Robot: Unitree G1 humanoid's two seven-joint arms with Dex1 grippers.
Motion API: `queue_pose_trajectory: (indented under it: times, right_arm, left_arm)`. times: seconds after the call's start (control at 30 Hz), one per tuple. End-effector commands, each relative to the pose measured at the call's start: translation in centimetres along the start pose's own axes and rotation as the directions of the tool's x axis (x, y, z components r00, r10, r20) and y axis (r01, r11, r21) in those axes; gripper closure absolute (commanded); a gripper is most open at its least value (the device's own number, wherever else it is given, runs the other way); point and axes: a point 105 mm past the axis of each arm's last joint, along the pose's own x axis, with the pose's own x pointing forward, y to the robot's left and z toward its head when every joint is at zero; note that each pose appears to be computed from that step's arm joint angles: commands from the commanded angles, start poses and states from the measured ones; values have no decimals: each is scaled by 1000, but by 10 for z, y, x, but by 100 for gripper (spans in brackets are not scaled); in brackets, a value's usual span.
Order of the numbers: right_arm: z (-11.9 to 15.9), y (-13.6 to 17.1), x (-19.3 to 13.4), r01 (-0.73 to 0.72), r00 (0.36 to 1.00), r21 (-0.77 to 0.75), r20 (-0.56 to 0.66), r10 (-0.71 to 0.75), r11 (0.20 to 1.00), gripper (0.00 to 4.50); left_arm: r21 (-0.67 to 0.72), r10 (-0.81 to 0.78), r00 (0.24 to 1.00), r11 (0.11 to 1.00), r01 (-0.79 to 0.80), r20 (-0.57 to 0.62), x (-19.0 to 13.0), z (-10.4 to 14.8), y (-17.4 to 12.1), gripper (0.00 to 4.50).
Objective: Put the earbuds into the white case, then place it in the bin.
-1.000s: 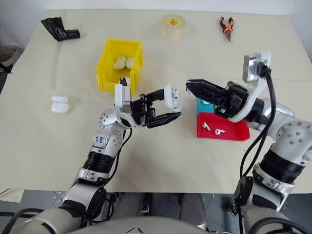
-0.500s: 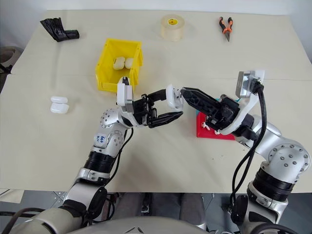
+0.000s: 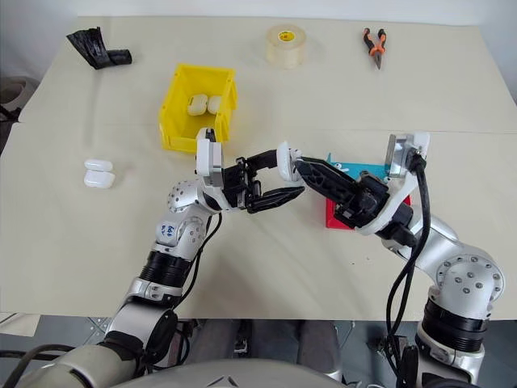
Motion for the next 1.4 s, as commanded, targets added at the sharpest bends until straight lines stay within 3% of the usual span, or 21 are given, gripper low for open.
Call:
queue_pose_trajectory:
  times: [0.03, 0.2, 0.33, 0.4, 0.5, 0.6, 0.7, 0.83, 0.97, 1.13, 1.4]
  right_arm:
    - [-9, 1, -1, 4, 999, -32, -48, -5, 999, 365]
    - [-17, -6, -6, 36, 995, -49, -91, -40, 998, 365]
    - [-10, -2, -3, 20, 997, -90, -71, -27, 996, 272]
    - [-6, 2, -3, -3, 997, -130, -82, -8, 992, 206]
    - [-1, -11, -18, 60, 988, -234, -123, -91, 970, 104]
    - [2, -19, -33, 83, 973, -310, -180, -144, 947, 104]
    - [5, -24, -48, 61, 941, -394, -283, -184, 917, 176]
    - [-1, -26, -52, -73, 878, -535, -435, -200, 842, 317]
    - [-1, -14, -34, -185, 881, -544, -461, -108, 818, 448]
    - [-13, 7, -8, -328, 850, -502, -527, 18, 800, 448]
    - [-21, 17, 24, -377, 841, -491, -536, 69, 786, 448]
  left_arm:
    - [43, -32, 998, 999, 30, 54, 10, 15, -3, 169]
    - [44, -34, 998, 999, 32, 58, 9, 17, -3, 169]
    - [42, -45, 998, 998, 43, 46, 7, 16, -4, 169]
    - [31, -53, 998, 998, 52, 34, 5, 14, -6, 169]
    - [24, -53, 999, 998, 53, 1, -4, 13, -6, 169]
    - [37, -44, 997, 998, 46, -64, -14, 12, -5, 169]
    - [67, -33, 979, 997, 48, -201, -29, 9, -2, 169]
    - [78, -59, 905, 992, 101, -420, -41, -4, -2, 169]
    - [68, -96, 869, 987, 146, -486, -39, -8, -4, 169]
    - [74, -109, 838, 982, 175, -535, -29, -17, -5, 169]
    - [43, -147, 831, 979, 201, -536, -23, -23, -12, 169]
